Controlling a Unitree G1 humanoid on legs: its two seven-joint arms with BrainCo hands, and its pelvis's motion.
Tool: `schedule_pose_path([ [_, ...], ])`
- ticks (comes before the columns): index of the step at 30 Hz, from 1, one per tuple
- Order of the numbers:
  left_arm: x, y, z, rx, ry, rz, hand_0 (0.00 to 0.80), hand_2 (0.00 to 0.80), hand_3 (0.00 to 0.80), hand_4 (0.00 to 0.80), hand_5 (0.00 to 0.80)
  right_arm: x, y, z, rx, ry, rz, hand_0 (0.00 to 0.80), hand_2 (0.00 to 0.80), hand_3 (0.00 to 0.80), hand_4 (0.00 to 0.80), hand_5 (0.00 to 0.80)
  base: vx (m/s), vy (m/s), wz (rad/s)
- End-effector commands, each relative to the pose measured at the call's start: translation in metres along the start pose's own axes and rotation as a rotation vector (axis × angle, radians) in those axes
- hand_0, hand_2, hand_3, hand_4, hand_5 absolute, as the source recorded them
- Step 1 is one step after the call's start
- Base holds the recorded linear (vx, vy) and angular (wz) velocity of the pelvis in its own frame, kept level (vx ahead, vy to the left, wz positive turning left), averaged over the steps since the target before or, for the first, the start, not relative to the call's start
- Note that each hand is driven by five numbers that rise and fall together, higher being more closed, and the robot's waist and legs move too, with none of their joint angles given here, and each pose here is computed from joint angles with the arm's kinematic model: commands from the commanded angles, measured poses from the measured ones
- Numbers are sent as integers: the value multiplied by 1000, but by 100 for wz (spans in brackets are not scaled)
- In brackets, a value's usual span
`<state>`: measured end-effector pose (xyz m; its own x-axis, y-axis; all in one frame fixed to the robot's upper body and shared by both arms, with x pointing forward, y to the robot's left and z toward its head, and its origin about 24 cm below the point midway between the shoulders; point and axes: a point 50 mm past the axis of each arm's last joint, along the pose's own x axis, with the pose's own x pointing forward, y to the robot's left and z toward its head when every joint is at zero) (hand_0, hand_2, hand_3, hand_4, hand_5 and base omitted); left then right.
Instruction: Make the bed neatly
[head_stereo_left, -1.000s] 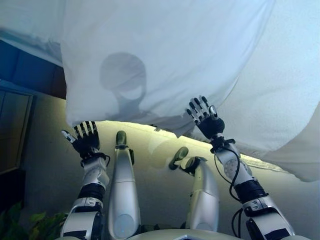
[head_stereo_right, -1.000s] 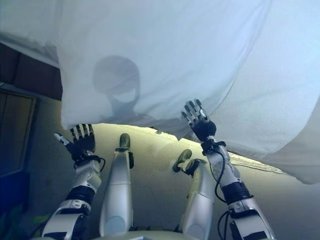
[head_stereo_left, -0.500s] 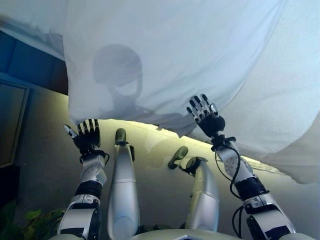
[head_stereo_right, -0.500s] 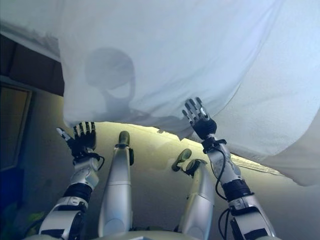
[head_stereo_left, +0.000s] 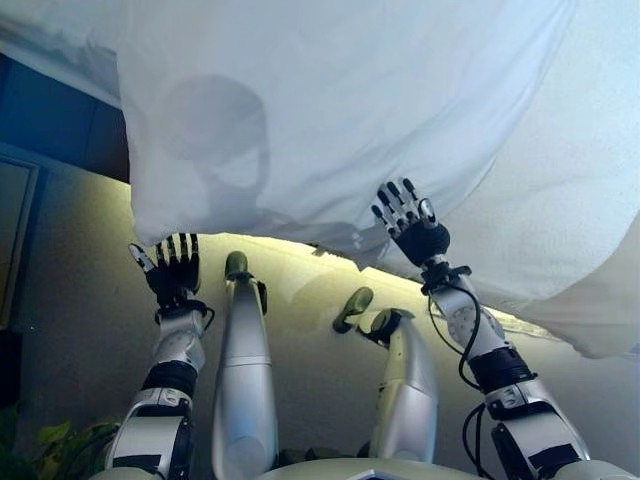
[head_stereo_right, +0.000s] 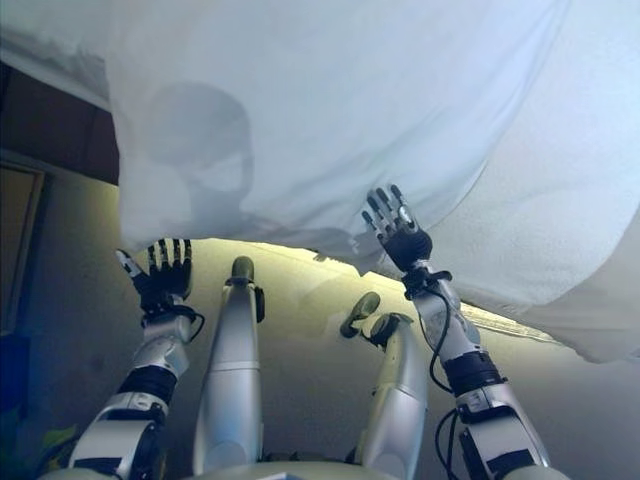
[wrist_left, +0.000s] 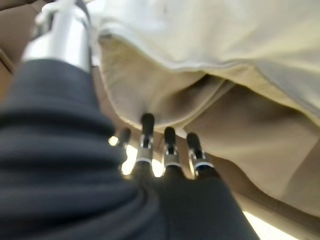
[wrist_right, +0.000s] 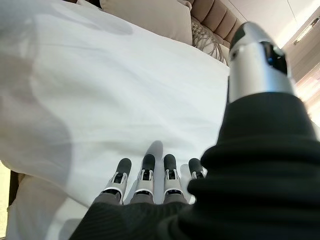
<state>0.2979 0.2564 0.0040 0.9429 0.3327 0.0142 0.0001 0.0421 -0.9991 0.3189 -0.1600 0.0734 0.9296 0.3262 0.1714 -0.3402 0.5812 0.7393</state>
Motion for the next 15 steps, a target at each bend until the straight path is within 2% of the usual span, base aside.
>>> schedule_pose_path([
  [1,-5,10,-5,34,43,29,0,0,0,0,0,6,16,12,21,-61,101,0,0,0,0,0,0,0,0],
  [10,-7,14,-1,90,64,18,0,0,0,0,0,7,20,18,9,-79,124,0,0,0,0,0,0,0,0],
  [15,-1,12,4,107,72,68,0,0,0,0,0,9,22,21,4,-81,133,0,0,0,0,0,0,0,0],
])
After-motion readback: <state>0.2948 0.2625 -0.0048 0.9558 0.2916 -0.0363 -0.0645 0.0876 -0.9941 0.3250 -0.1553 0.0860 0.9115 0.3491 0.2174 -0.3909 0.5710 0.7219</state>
